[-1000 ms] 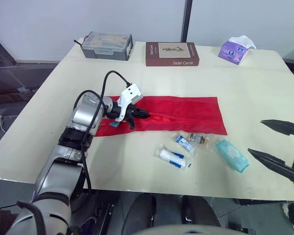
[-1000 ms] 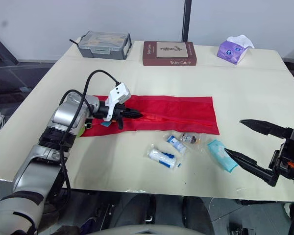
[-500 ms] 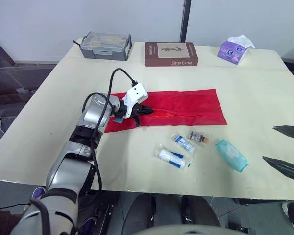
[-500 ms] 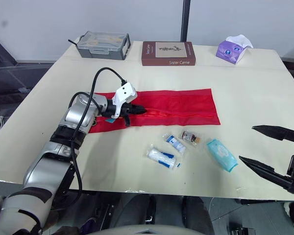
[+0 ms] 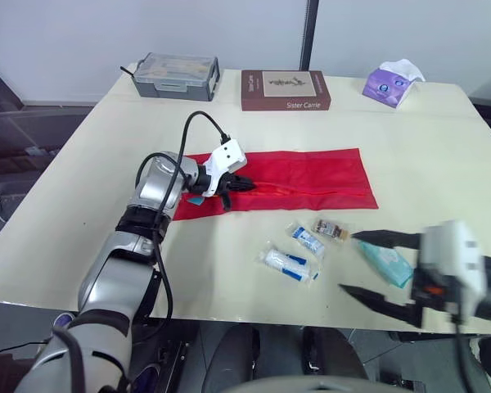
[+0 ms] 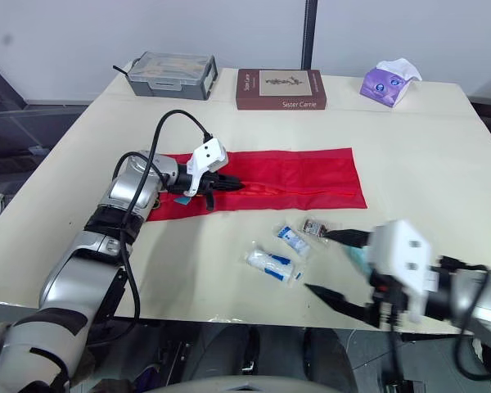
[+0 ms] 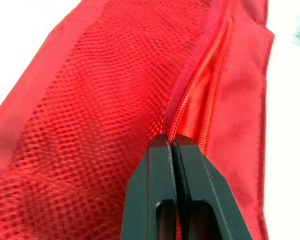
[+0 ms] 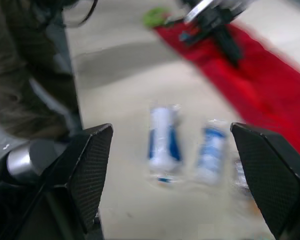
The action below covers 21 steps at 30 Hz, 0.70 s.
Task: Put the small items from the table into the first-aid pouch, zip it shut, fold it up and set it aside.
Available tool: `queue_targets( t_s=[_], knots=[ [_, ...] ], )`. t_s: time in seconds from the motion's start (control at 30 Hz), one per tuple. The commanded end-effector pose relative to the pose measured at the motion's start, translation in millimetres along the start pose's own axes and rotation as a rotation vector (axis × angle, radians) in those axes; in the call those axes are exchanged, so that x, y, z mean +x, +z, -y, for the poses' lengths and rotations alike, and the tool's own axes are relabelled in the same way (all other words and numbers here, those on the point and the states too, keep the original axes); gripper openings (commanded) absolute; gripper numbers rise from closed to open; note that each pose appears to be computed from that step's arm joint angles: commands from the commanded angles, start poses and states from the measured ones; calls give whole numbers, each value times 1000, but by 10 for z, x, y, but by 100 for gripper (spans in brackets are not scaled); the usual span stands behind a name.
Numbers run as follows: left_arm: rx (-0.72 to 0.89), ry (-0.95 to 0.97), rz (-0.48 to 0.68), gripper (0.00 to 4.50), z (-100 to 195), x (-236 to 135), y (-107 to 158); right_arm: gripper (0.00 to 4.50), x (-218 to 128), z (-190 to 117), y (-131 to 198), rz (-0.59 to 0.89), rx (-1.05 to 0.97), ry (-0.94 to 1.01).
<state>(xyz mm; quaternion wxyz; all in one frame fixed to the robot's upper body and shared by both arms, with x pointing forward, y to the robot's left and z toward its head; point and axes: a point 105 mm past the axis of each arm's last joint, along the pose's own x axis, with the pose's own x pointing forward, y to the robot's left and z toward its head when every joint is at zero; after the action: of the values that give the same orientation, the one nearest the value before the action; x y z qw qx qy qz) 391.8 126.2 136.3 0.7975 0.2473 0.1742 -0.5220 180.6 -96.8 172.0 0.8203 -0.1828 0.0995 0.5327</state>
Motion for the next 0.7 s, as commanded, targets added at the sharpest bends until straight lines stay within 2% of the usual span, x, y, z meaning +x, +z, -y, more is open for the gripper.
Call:
queue_targets(
  t_s=[0.03,0.23,0.53,0.7],
  knots=[
    [52,-4,18,4,-6,-49,139,401,299,-38,-79,-29,57,47],
    [57,-14,15,4,40,-36,142,401,648,43,-241,-96,86,72],
    [47,-9,20,4,82,-32,145,401,833,103,-523,-181,106,57],
    [43,-5,25,0,82,-23,151,259,859,107,-595,-198,101,55]
  ],
)
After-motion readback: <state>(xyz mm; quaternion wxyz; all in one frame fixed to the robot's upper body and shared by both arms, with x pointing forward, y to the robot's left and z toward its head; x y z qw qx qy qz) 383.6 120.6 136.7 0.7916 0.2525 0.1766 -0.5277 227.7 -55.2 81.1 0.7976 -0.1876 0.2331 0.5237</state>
